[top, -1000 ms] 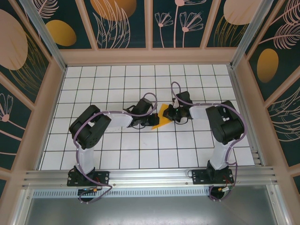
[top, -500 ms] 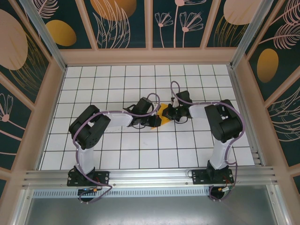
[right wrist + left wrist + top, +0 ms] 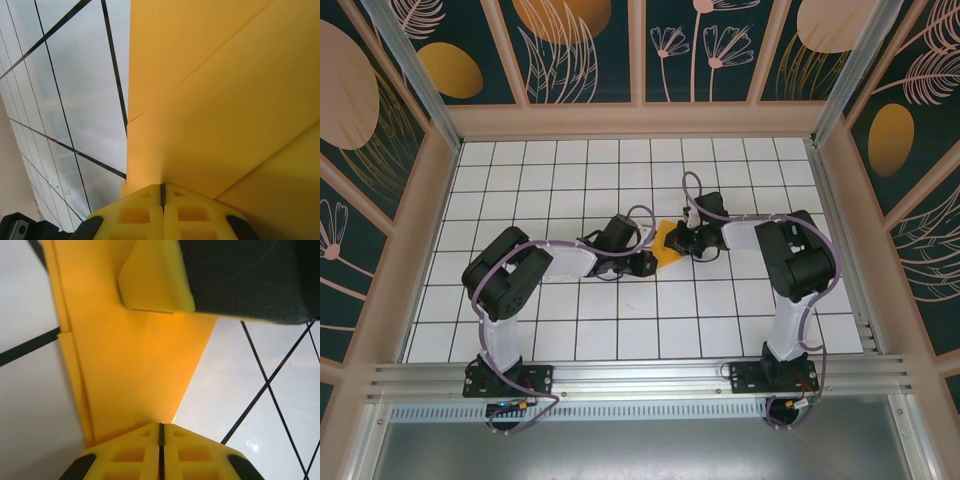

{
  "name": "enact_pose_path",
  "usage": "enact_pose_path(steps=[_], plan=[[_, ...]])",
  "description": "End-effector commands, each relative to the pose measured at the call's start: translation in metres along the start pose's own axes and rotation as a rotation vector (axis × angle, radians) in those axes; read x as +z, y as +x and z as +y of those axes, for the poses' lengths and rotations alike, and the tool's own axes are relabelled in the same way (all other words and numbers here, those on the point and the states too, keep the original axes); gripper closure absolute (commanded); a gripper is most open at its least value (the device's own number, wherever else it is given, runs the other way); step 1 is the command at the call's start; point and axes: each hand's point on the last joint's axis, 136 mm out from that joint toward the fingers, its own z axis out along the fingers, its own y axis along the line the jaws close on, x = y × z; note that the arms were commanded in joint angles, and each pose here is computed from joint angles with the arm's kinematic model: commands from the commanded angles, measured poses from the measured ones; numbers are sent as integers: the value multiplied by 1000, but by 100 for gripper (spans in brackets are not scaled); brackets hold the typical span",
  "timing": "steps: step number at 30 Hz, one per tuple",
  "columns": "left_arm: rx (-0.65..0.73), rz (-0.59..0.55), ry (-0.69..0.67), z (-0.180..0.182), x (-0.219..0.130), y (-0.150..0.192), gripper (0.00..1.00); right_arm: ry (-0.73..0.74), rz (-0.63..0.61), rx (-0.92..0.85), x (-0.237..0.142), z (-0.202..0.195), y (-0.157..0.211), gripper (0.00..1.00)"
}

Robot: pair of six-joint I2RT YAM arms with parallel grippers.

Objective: Fold a paper plane with a square sheet of paper (pick it up from the middle)
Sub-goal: Fourth fold the wing at the center of the table.

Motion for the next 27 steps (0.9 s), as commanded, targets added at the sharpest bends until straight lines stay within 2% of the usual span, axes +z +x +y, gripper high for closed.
enact_pose_path(steps=[1, 10, 14, 19, 23, 27], plan=[[-20, 28, -30, 16, -10, 19, 90, 288, 107, 110, 14, -87, 41, 98], [-43, 64, 5, 19, -22, 49, 92, 321, 119, 111, 13, -95, 44, 98], [-14, 77, -13, 20, -27, 51, 95, 325, 119, 112, 12, -96, 44, 98], [37, 40, 14, 4, -35, 31, 96, 327, 119, 114, 12, -96, 44, 98], [65, -81, 91, -24, -51, -4, 96, 325, 115, 114, 11, -95, 43, 98], [46, -164, 105, -33, -52, -31, 95, 322, 116, 118, 13, -96, 43, 98]])
